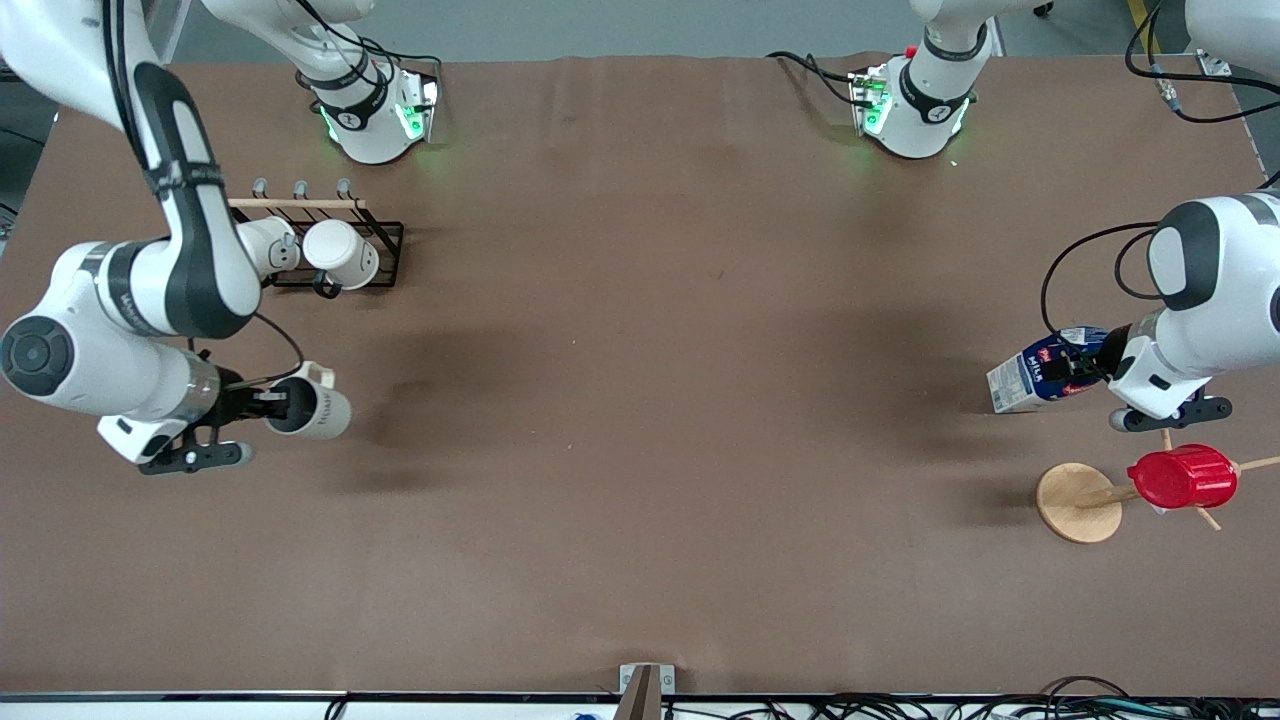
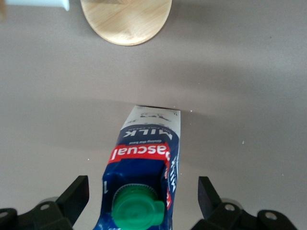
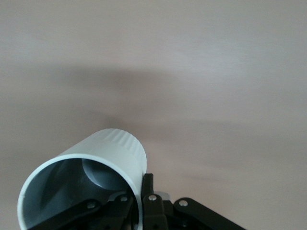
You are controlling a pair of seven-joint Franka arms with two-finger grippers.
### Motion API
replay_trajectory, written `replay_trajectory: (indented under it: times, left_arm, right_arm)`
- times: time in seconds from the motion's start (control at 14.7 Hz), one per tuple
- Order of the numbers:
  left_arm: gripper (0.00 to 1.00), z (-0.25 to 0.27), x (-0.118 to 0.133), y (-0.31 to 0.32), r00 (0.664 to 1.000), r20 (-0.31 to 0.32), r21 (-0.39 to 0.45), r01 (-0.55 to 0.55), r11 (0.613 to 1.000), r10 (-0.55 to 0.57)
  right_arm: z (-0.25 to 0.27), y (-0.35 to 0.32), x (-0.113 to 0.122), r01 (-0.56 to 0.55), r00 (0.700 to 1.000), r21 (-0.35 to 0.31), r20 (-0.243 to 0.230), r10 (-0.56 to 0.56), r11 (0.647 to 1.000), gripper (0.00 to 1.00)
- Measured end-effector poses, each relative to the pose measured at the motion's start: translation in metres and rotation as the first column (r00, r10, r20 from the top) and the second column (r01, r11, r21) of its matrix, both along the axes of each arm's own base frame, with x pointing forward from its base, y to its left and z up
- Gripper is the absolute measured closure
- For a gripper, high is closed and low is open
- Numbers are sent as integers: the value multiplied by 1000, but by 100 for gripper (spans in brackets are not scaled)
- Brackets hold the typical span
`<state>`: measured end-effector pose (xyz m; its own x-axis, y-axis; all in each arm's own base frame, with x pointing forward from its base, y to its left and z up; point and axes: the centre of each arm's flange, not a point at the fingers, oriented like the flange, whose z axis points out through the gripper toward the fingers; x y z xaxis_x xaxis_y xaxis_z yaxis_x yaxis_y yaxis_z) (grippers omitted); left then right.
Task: Place cup and milk on table
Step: 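Carry the mug with the right gripper while the left gripper lifts the carton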
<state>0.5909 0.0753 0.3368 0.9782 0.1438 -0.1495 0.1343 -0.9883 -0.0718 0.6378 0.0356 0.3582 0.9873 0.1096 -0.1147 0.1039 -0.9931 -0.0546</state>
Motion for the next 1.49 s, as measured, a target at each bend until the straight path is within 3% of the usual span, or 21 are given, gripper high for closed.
replay_trajectory:
  times: [0.27,0.41,0.68,1.09,1.49]
  left_arm:
    - [2,3,-4,0,1000,1,1,-1,1000,1]
    - [18,4,-4,0,1000,3,2,-1,1000,1]
    - [57,10,-6,0,1000,9,4,-1,1000,1]
    - [58,47,-2,-20,998,26,3,54,999,-54]
    - [58,98,12,-157,973,93,-28,214,976,-211]
  right_arm:
    - [14,132,-22,93,996,7,-9,-93,996,96]
    - [16,203,-42,154,988,-14,23,-154,988,96]
    - [-13,316,-84,254,965,33,58,-256,967,96]
    - [-94,403,-123,323,943,-3,82,-321,947,96]
    - [-104,430,-136,319,942,28,97,-321,947,96]
